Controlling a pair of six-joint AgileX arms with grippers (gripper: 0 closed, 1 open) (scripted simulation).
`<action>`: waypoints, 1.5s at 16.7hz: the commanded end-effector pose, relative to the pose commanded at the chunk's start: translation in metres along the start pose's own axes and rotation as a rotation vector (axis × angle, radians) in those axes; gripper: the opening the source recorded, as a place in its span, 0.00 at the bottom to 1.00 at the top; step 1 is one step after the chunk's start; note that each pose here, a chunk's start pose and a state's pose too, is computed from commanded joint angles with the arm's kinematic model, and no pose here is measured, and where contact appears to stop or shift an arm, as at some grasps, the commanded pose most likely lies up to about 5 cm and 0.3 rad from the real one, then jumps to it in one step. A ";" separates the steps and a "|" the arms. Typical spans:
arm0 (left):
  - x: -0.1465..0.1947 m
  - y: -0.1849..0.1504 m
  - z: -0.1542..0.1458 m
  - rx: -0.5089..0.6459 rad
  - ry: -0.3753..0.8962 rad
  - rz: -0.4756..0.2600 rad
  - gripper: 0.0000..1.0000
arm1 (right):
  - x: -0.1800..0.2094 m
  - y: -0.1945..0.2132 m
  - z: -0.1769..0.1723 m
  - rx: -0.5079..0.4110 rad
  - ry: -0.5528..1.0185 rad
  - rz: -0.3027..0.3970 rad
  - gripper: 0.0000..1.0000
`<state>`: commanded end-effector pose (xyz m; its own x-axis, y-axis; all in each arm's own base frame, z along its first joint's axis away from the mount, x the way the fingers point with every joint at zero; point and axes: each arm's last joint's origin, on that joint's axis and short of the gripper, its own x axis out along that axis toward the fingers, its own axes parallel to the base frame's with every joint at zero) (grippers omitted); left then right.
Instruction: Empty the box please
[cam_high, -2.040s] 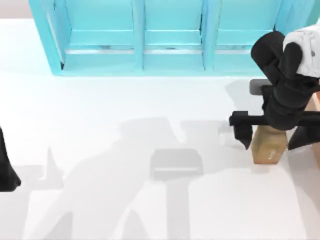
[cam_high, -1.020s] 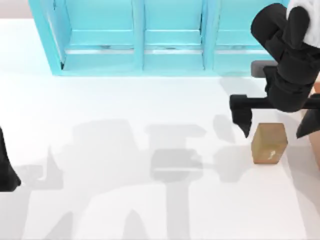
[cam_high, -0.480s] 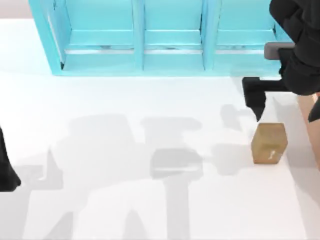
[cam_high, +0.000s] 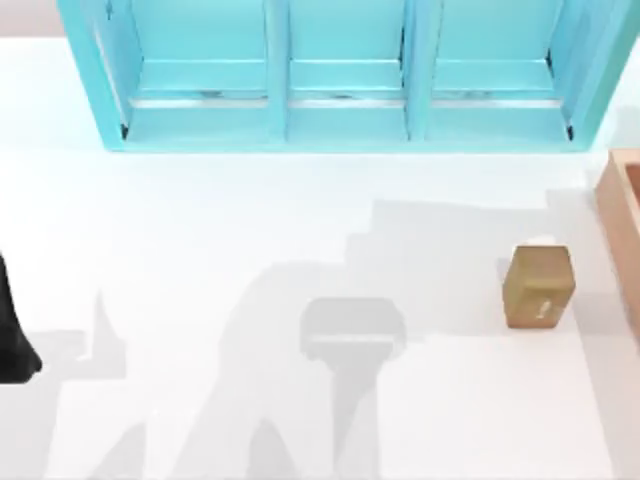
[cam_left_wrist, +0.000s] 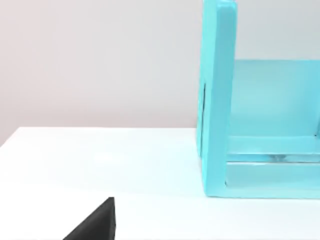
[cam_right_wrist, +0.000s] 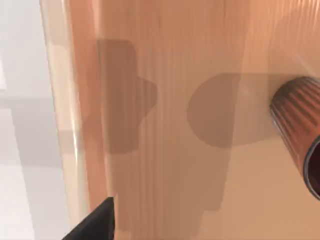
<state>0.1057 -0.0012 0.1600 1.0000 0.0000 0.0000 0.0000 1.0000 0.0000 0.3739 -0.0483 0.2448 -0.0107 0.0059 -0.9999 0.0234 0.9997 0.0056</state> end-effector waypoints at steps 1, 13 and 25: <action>0.000 0.000 0.000 0.000 0.000 0.000 1.00 | -0.003 -0.023 -0.002 0.000 0.002 0.001 1.00; 0.000 0.000 0.000 0.000 0.000 0.000 1.00 | -0.007 -0.075 -0.013 -0.002 -0.010 -0.001 1.00; 0.000 0.000 0.000 0.000 0.000 0.000 1.00 | 0.083 -0.076 -0.014 -0.001 -0.010 -0.001 1.00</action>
<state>0.1057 -0.0012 0.1600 1.0000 0.0000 0.0000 0.0000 1.0000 0.0000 0.3573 -0.1236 0.1617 -0.0004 0.0044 -1.0000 0.0226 0.9997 0.0044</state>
